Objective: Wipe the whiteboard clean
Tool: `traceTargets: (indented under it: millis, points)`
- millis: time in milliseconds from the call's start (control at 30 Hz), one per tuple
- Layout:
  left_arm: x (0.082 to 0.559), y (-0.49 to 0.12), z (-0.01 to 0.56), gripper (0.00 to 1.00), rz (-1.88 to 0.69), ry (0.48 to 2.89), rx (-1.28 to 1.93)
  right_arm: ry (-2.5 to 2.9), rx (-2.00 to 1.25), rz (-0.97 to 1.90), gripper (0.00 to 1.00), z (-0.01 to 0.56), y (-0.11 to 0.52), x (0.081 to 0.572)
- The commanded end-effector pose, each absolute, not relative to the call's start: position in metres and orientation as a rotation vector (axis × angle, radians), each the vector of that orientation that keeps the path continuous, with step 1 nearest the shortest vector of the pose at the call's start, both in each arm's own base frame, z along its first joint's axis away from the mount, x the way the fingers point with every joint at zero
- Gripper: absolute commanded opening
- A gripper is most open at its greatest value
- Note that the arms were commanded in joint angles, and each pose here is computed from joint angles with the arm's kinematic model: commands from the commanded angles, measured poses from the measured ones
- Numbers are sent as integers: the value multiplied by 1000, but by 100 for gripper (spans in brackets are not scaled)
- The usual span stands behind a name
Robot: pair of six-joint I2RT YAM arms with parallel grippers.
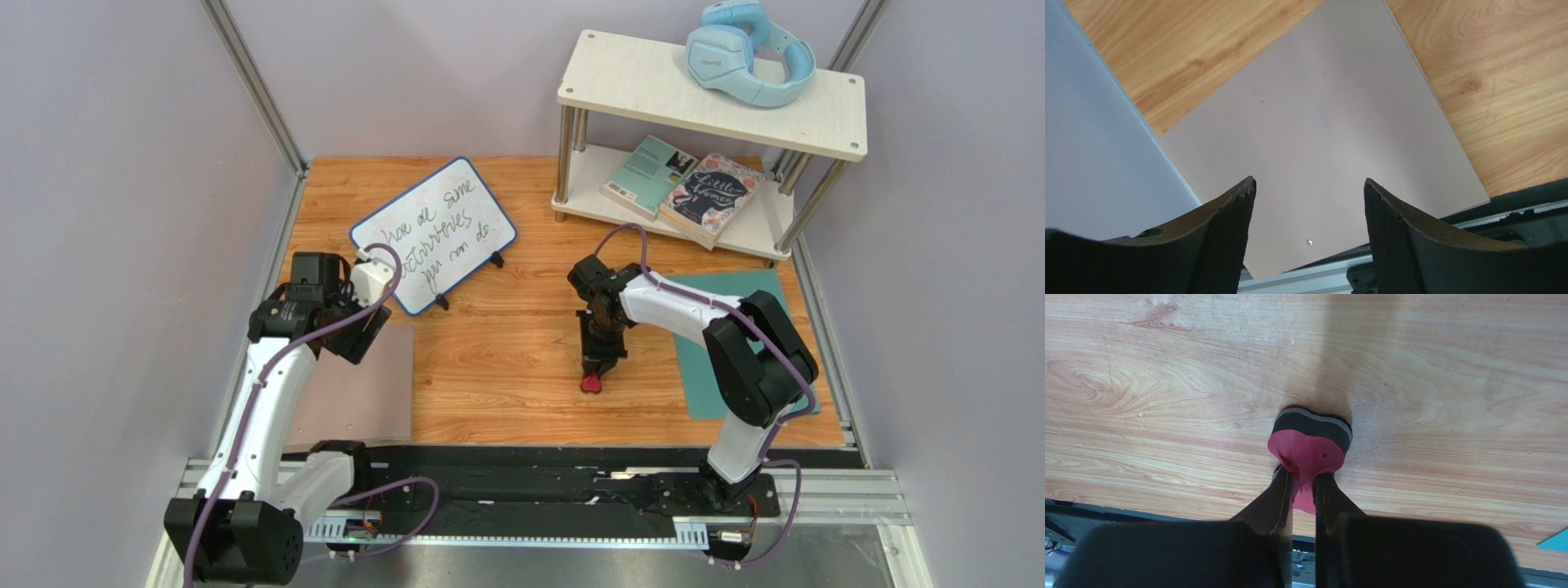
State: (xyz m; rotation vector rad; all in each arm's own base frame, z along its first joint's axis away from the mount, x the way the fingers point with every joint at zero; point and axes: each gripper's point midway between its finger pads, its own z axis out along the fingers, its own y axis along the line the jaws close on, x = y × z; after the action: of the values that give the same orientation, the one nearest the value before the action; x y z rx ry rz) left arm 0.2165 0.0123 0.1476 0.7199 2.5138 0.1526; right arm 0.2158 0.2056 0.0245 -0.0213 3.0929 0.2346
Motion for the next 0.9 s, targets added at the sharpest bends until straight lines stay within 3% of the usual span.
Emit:
traceTargets:
  millis: [0,333,567,867]
  points:
    - [247,14,177,72,195,2406,626,2981,-60,254,0,42,214,239]
    - [313,0,203,79,-28,2246,501,2632,-146,509,0,124,261,304]
    - [369,13,205,79,-369,2140,251,2381,-159,721,0,188,309,356]
    - [427,16,188,78,-630,2036,276,2303,-188,781,0,201,362,422]
